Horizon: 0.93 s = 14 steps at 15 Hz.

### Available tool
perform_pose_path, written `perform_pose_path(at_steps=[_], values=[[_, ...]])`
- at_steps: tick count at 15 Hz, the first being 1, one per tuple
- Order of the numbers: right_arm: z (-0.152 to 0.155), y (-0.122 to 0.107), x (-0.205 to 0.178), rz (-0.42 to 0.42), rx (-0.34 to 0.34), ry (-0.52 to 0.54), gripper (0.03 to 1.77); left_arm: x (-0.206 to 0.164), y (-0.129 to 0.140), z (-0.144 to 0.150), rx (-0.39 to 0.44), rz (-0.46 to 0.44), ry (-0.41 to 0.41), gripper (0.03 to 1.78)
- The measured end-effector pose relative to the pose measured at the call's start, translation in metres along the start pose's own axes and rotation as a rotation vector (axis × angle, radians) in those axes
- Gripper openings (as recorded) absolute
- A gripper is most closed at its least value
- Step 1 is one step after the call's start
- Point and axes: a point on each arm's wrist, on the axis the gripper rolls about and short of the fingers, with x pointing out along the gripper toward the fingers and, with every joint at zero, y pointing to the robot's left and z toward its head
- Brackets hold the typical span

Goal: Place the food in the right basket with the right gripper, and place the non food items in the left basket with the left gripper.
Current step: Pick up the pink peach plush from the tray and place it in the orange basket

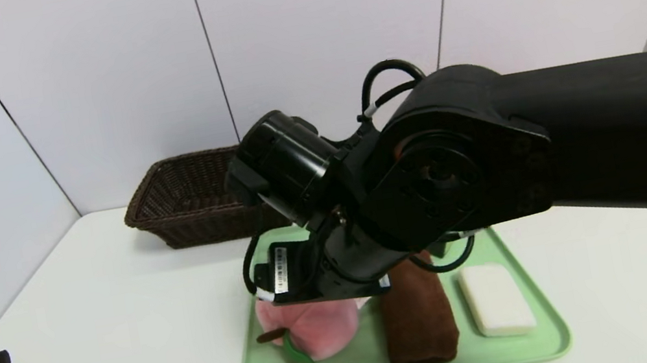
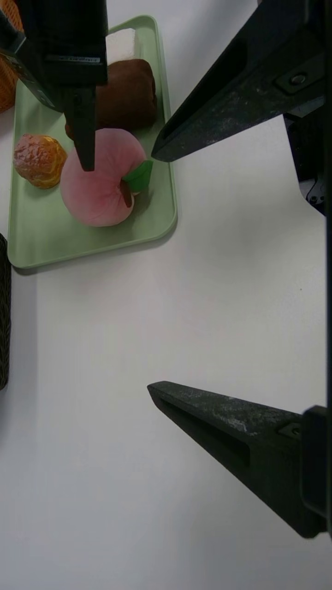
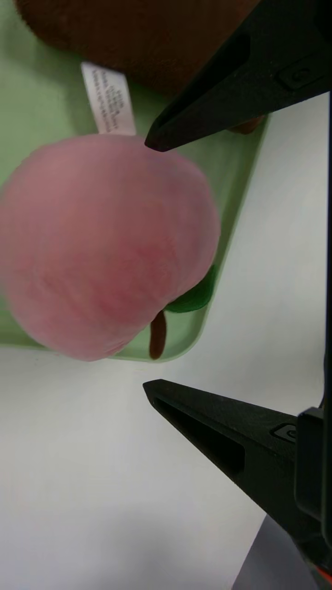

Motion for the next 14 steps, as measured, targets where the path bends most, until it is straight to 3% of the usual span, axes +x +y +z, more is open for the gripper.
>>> perform_pose_path(at_steps=[14], values=[[-0.013,-0.001,0.053,-0.096,-0.038,0.05,1.71,-0.008,0.003,-0.009,0.003,-0.001,0.013,1.69]])
